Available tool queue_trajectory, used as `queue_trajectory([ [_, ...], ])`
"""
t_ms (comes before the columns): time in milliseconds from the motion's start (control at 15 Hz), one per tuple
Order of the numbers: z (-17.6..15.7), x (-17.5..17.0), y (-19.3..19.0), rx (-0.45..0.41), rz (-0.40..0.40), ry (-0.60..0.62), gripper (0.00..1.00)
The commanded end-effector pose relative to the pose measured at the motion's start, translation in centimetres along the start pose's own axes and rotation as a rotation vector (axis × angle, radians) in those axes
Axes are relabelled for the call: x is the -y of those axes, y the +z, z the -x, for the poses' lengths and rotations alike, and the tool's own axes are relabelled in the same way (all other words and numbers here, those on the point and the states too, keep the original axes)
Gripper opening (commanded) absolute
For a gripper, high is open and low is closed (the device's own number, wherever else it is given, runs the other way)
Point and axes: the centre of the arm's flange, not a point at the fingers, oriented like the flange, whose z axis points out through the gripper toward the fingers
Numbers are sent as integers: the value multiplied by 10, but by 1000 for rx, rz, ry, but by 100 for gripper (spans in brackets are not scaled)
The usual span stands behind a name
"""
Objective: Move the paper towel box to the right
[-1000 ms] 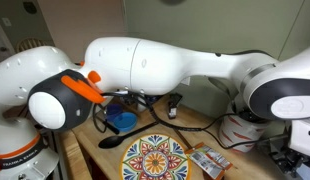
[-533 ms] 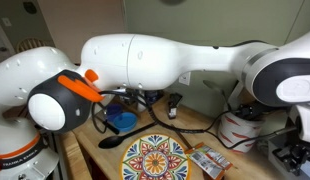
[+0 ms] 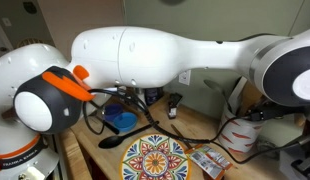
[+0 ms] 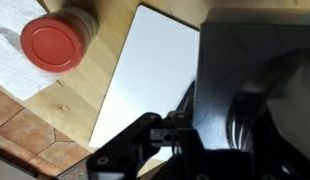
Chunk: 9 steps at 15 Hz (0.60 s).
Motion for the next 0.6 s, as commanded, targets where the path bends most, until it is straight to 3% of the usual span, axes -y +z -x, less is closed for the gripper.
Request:
queue_trajectory([
  [0,-20,10,4,15,18,-3,0],
  [533,-37,16,24,67,19,125,0],
])
